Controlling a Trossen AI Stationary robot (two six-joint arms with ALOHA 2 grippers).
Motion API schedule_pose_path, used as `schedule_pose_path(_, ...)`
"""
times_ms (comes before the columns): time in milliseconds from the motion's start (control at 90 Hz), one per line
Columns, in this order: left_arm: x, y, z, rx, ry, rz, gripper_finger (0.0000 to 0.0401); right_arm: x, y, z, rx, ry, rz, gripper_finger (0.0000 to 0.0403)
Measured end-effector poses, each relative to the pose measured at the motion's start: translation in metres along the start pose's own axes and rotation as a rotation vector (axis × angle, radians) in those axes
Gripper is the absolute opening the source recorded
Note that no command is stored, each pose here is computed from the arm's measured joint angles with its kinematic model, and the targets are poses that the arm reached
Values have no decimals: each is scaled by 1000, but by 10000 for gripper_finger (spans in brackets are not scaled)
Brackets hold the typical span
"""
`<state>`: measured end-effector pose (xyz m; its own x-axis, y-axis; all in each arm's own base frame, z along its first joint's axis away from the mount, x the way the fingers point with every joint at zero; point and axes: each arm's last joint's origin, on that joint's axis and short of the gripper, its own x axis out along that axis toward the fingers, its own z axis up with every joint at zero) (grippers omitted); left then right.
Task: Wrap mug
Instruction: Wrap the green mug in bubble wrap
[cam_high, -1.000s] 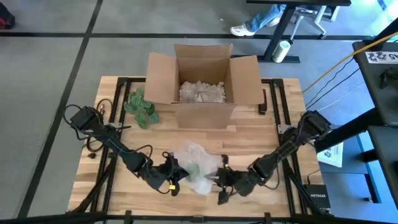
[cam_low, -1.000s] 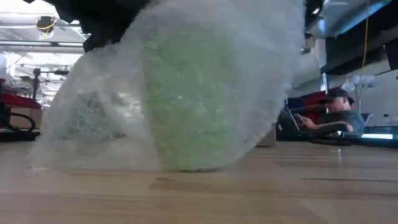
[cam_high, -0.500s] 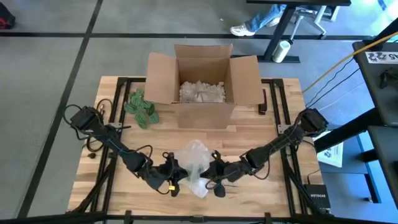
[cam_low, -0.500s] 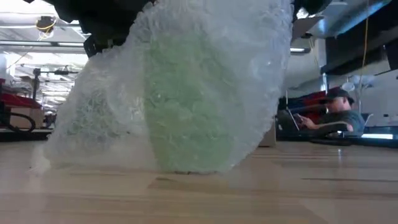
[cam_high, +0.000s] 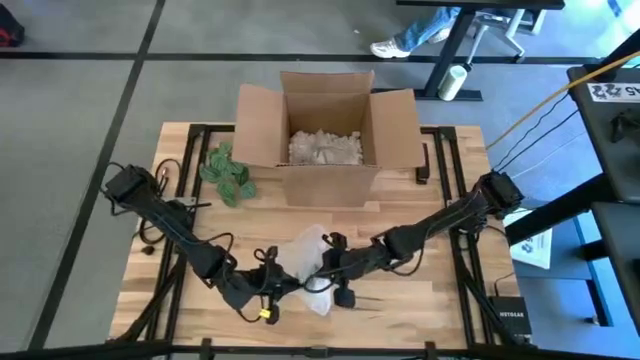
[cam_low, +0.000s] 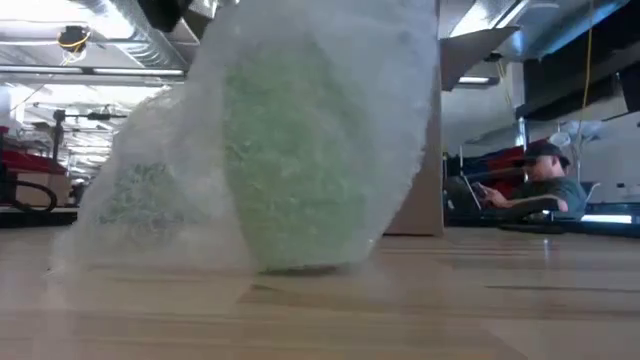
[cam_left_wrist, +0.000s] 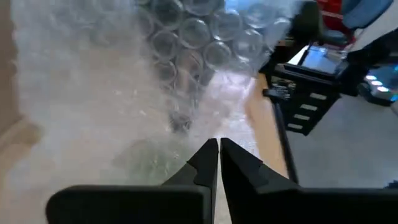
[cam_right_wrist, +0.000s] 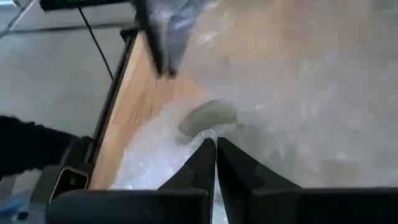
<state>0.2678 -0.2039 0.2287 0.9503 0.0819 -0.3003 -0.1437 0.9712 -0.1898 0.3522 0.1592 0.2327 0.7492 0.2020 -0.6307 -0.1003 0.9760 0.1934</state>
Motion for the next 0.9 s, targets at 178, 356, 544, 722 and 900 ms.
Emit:
schedule_pose_path(178,-10,0,-3,-6,18,52,0,17,-2,-3,4,63,41,0)
schedule_pose_path(356,-16,2,-14,-16,62,119,0,36,-1,-5,10,134,67,0)
schedule_pose_path(544,-20,12,-19,16,73,237,0,43,0,-1,13,246,65,0)
schedule_pose_path(722,-16,37,-24,52,119,412,0,48,-1,7,20,299,105,0)
schedule_pose_path(900,-15,67,-38,85,127,577,0,47,1,8,17,311,113,0)
